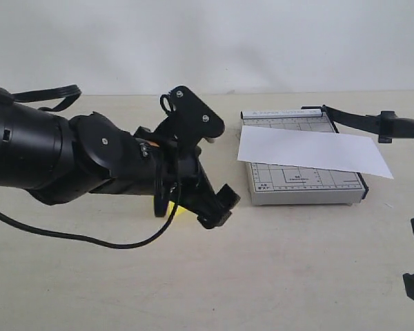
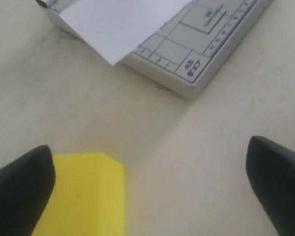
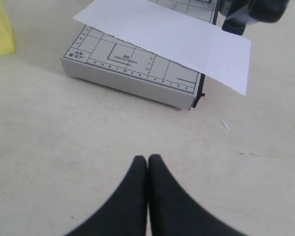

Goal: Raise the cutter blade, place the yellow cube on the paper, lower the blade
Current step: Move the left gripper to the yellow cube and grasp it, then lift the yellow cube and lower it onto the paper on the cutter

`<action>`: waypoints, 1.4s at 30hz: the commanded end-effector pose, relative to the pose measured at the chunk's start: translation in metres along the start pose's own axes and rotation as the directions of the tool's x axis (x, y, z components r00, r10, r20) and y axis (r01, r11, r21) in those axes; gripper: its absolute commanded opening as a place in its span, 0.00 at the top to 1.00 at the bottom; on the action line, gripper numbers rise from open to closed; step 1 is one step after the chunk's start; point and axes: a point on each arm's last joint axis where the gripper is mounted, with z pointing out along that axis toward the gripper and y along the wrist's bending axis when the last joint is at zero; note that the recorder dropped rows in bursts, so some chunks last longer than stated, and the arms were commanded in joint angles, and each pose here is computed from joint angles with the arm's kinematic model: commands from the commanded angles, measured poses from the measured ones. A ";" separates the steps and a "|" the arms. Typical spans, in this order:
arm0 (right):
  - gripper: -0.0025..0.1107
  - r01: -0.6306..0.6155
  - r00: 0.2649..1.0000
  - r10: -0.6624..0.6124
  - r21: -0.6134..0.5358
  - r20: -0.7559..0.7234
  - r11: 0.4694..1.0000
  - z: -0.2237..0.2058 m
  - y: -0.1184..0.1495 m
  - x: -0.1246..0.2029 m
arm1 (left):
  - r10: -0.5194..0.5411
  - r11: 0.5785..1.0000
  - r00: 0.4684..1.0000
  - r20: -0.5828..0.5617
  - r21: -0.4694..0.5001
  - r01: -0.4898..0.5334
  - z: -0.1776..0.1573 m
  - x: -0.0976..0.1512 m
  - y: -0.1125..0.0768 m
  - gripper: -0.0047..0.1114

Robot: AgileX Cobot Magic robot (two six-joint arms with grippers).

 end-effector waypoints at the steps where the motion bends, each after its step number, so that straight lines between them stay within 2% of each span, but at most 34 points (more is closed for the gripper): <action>1: 0.98 -0.006 1.000 0.006 0.004 0.013 1.000 -0.001 -0.001 -0.003 | -0.039 0.997 0.999 -0.035 -0.073 0.036 0.001 0.016 0.032 0.04; 4: 0.98 -0.009 1.000 0.008 0.004 0.013 1.000 -0.001 -0.001 -0.003 | -0.018 0.994 0.998 -0.065 -0.111 0.011 0.003 0.026 0.057 0.04; 6: 0.98 -0.009 1.000 0.008 0.004 0.013 1.000 -0.001 -0.001 -0.003 | 0.033 0.993 0.996 -0.088 -0.113 -0.043 0.005 0.032 0.064 0.04; 9: 0.98 -0.010 1.000 0.010 0.004 0.013 1.000 -0.001 -0.001 -0.003 | 0.079 0.992 0.990 -0.120 -0.089 -0.090 0.012 0.039 0.062 0.04; 19: 0.98 -0.029 1.000 0.029 0.003 0.013 1.000 -0.001 -0.001 -0.003 | 0.068 0.995 0.976 -0.208 -0.062 -0.082 0.043 0.065 0.058 0.04; 30: 0.98 -0.031 0.999 0.031 0.003 0.013 1.000 -0.001 -0.001 -0.003 | 0.070 0.995 0.978 -0.198 -0.060 -0.083 0.056 0.059 0.061 0.06; 32: 0.98 -0.031 0.999 0.031 0.003 0.013 1.000 -0.001 -0.001 -0.003 | 0.070 0.995 0.976 -0.205 -0.055 -0.083 0.058 0.061 0.060 0.14; 35: 0.98 -0.031 0.999 0.031 0.003 0.013 1.000 -0.001 -0.001 -0.003 | 0.077 0.995 0.975 -0.211 -0.041 -0.087 0.060 0.061 0.056 0.41; 36: 0.98 -0.031 0.999 0.031 0.003 0.013 1.000 -0.001 -0.001 -0.003 | 0.077 0.996 0.974 -0.213 -0.038 -0.087 0.060 0.062 0.056 0.56; 38: 0.98 -0.031 0.999 0.031 0.003 0.013 1.000 -0.001 -0.001 -0.003 | 0.079 0.996 0.974 -0.214 -0.031 -0.087 0.060 0.062 0.054 0.77; 39: 0.98 -0.031 0.999 0.031 0.003 0.013 1.000 -0.001 -0.001 -0.003 | 0.071 0.996 0.974 -0.214 -0.033 -0.080 0.060 0.062 0.054 0.93; 42: 0.98 -0.031 0.999 0.031 0.003 0.013 1.000 -0.001 -0.001 -0.003 | 0.006 0.998 0.980 -0.201 -0.066 -0.019 0.059 0.060 0.056 0.92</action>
